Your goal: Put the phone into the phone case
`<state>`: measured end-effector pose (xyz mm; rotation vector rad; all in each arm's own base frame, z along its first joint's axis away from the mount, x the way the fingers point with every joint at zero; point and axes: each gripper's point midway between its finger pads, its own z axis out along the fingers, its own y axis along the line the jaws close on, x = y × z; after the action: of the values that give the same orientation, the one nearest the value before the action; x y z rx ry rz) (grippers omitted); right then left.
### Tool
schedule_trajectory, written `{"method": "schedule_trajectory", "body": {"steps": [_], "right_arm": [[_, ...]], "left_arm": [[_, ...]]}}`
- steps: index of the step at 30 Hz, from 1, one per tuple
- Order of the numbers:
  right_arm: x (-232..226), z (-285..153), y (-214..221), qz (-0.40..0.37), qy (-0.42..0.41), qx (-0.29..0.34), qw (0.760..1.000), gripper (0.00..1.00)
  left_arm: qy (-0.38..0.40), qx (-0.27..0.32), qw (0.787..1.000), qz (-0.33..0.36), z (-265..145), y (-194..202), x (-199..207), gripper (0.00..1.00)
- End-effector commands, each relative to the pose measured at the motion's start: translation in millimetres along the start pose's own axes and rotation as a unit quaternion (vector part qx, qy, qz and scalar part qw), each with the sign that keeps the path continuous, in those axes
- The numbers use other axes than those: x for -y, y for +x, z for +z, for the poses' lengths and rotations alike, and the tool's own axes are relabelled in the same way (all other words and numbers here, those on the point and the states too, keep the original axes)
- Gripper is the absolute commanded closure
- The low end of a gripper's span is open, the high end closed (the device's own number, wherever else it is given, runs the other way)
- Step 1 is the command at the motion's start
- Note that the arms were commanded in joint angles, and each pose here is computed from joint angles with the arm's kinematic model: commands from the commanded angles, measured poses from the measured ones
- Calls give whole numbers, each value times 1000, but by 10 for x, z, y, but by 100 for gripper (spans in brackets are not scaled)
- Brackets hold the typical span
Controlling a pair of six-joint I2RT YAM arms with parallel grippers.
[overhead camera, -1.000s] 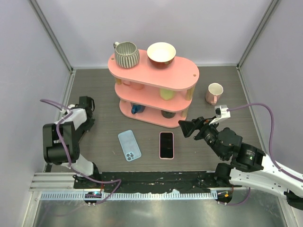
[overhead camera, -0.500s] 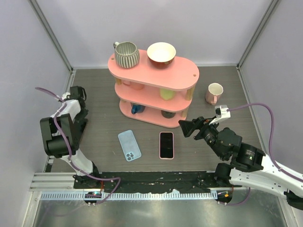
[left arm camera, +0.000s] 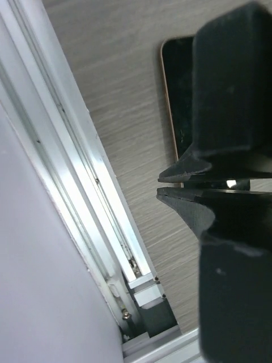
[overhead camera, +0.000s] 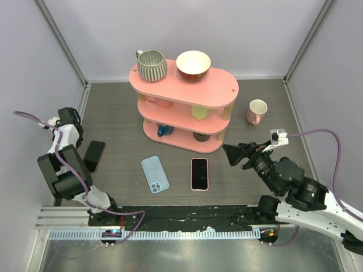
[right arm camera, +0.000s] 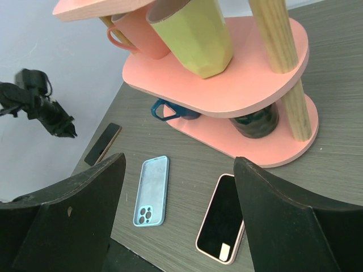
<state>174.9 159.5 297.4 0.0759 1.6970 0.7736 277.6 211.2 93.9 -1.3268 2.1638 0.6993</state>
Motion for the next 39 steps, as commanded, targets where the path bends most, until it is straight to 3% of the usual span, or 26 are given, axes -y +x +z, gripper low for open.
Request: {"method": "schedule_trajectory", "body": {"steps": [1,3,9,28,39], "right_arm": [[18,-150,-320,13,-2,38,999,17],[46,-192,-350,13,-1,40,999,17],[114,-268,-399,20,4,46,999,17],[44,-300,-294,49,-17,22,998,18],[-12,-273,-256,57,-27,16,998,18]], "left_arm": [[-22,-6,999,29,107,35,-40,93],[-3,1,1000,30,105,14,21,100],[-20,-51,996,67,185,209,4,100],[-13,-119,989,85,363,702,37,100],[81,-179,977,75,17,1111,216,100]]}}
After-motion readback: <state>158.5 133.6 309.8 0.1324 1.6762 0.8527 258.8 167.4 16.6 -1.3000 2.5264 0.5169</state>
